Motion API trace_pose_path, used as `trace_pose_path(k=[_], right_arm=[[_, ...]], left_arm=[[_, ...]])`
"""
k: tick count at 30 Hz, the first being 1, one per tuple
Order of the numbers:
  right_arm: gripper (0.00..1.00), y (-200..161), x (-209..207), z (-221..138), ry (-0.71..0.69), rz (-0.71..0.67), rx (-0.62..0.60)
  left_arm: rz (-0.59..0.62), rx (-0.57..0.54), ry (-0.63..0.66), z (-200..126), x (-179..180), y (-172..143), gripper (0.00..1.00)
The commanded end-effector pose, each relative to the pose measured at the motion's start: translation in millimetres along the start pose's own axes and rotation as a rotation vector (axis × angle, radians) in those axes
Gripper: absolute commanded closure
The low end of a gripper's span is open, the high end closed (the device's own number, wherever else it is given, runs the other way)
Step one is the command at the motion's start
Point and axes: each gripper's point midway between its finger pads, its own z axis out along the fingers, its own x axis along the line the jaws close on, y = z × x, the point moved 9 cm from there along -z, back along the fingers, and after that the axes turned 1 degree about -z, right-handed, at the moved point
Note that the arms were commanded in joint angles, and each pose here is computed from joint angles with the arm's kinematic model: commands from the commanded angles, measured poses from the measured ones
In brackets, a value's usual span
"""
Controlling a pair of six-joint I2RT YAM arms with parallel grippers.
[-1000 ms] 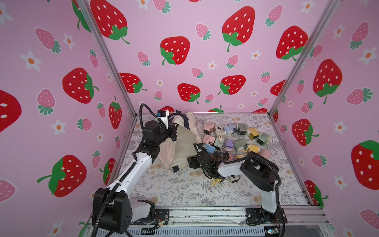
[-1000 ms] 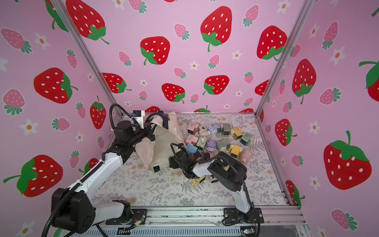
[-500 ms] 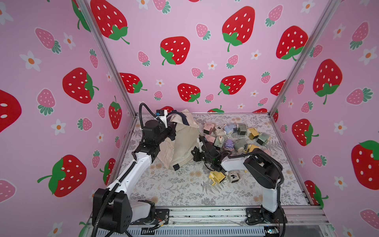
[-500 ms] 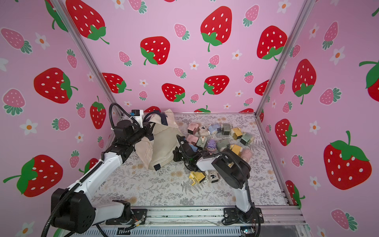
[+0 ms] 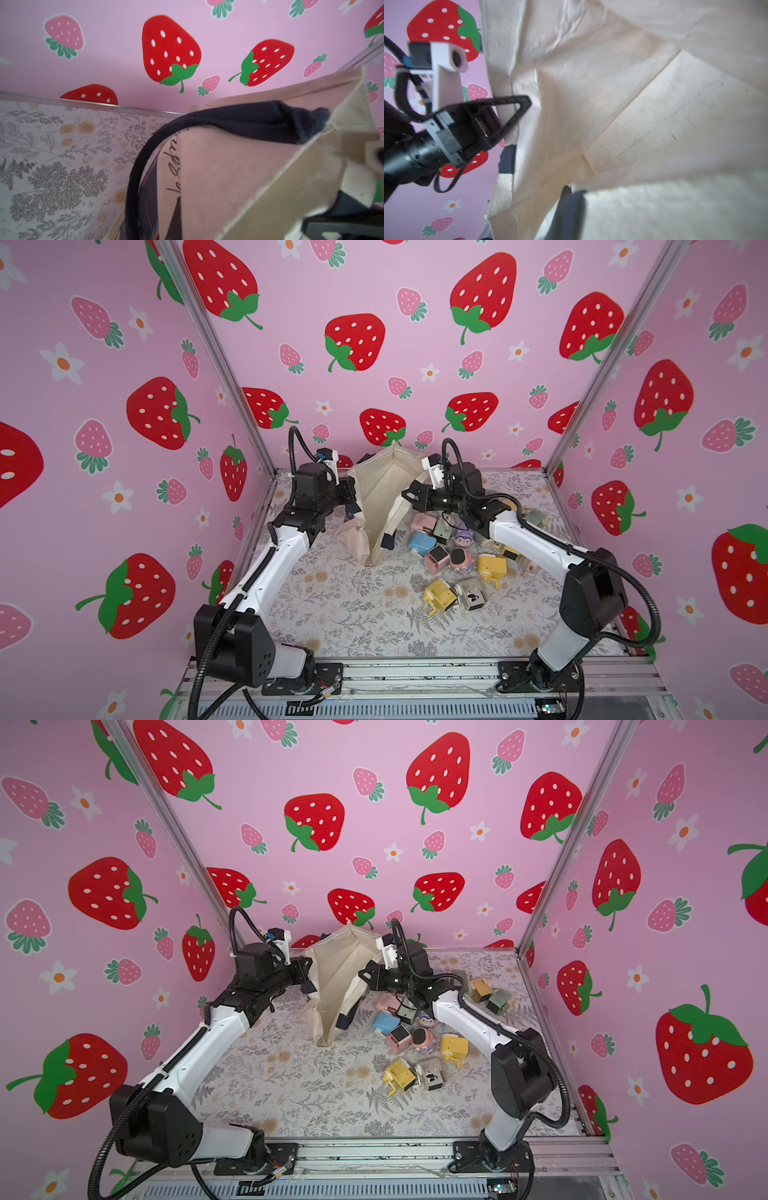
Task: Take out the pencil sharpeners from the tote bags
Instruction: Adjust the canvas bag at the center of the board.
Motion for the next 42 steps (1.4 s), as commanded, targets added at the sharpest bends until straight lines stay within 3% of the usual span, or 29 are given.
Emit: trace_pose_path(k=[1,5,6,15,18,20,22,25,29,33,38,42], right_arm=[[1.00,14,-6,2,0.098,0.112,0.071],[1.00,37,-19,5,0.095,0.156,0.087],[1.00,40,-20,8,0.073,0.152,0.095],[1.00,51,-57,40,0.021,0.200,0.139],[0.99,54,-62,45,0.010,0.185,0.158],[0.84,56,-62,45,-0.002,0.169,0.160],[0.63,58,-58,39,-0.028,0.126,0.148],[0.39,63,-48,23,-0.091,0.041,0.123],[0.26,67,-29,-7,-0.180,-0.077,0.073],[0.22,60,-12,-45,-0.258,-0.167,0.005],[0.22,24,0,-95,-0.329,-0.218,-0.082],[0.22,-27,-13,-150,-0.573,-0.299,-0.204]], left_arm=[[-0.050,0.136,0.043,10,4,-6,0.96],[-0.072,0.167,0.037,22,3,2,0.96],[-0.079,0.168,0.049,25,5,5,0.89],[-0.217,0.253,0.087,52,47,-3,0.84],[-0.230,0.217,0.092,41,48,0,0.70],[-0.224,0.181,0.091,30,45,4,0.54],[-0.212,0.121,0.090,13,40,11,0.51],[-0.192,0.014,0.096,-15,33,18,0.32],[-0.184,-0.118,0.212,-55,34,20,0.26],[-0.179,-0.251,0.289,-97,35,11,0.25],[-0.112,-0.373,0.267,-132,35,-21,0.27],[-0.050,-0.437,0.348,-149,51,-63,0.27]])
